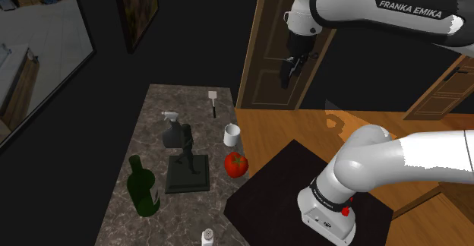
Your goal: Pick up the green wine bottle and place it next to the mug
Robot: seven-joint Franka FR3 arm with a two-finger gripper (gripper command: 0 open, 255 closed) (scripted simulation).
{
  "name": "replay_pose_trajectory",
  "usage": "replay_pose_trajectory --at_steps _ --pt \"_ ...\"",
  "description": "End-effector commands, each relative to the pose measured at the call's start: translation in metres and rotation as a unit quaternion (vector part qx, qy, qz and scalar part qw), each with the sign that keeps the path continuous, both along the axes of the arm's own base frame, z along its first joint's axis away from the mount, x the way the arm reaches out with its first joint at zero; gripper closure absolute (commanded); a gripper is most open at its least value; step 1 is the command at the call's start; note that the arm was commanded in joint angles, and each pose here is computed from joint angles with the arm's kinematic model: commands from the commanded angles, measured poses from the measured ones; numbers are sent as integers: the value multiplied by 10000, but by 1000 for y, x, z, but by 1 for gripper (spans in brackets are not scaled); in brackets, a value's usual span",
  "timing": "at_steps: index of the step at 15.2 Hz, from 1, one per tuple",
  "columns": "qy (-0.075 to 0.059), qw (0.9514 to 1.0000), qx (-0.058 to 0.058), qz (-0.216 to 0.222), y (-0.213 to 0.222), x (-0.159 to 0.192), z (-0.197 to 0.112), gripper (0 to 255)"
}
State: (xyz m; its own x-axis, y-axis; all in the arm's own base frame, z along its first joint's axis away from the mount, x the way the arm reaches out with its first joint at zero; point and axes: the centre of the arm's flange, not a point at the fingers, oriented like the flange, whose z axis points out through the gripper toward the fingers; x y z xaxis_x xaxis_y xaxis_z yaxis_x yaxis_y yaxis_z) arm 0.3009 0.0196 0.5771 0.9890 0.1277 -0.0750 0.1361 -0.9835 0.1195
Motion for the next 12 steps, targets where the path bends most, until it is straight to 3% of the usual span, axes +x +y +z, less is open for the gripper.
replay_pose_trajectory --at_steps 1,12 --pt "0 10000 0 0 0 0 0 0" --pt "-70 9996 247 -83 112 45 -66 0"
